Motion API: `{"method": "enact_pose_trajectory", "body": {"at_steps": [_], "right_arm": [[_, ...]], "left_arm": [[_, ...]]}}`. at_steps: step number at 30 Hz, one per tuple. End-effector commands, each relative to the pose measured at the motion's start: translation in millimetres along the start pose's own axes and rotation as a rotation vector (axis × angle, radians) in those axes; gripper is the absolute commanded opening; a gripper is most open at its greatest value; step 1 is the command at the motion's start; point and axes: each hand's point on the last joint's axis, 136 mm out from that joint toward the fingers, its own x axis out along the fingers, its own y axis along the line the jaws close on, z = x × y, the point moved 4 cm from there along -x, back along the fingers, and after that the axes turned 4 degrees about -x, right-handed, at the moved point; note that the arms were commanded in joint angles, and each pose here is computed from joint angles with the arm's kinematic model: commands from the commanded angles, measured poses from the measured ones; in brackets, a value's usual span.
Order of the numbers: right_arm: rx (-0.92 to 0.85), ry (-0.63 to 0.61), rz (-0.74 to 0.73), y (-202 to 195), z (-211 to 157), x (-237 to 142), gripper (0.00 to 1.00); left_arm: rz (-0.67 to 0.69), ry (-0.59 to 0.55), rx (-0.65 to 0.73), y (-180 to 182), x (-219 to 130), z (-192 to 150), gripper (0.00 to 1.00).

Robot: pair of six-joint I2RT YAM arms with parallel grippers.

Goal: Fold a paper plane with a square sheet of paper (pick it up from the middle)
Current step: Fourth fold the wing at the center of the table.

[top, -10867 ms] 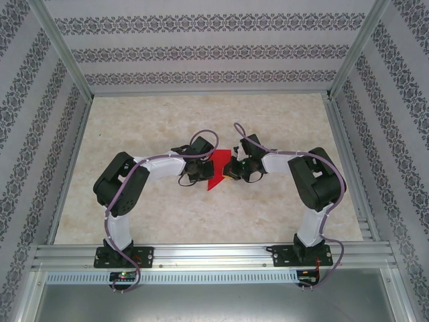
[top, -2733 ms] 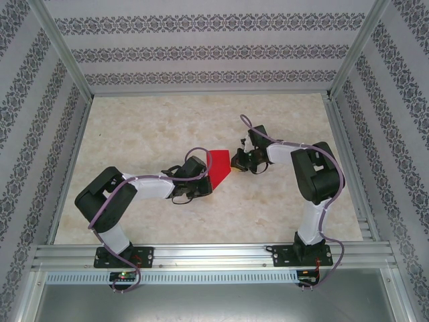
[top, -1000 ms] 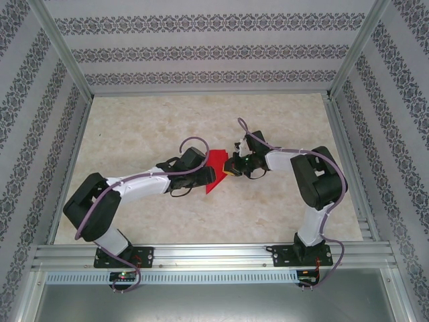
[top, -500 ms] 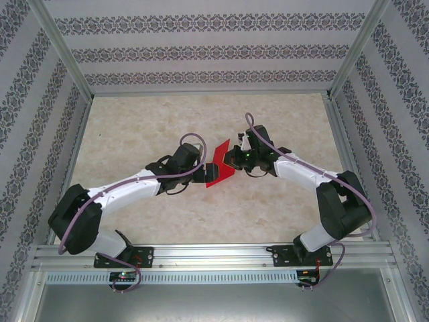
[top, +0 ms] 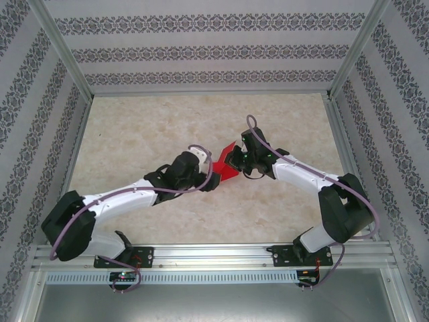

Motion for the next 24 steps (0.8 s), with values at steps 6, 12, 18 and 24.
{"method": "enact_pose_trajectory", "body": {"at_steps": [6,12,18,24], "right_arm": [[0.083,-0.031,0.003,-0.3,2.2,8.6,0.06],[0.106,-0.004,0.015,-3.1,-0.8,11.3,0.07],[0.128,0.015,0.030,-5.2,-1.4,14.3,0.07],[0.147,0.017,0.029,-9.9,-0.3,12.3,0.10]], "left_arm": [[-0.024,-0.143,0.287,-11.5,39.7,1.3,0.57],[-0.012,-0.178,0.384,-5.8,49.6,-7.0,0.46],[0.005,-0.180,0.406,-2.0,56.0,-10.5,0.37],[0.048,-0.177,0.417,4.5,61.1,-12.9,0.26]]}}
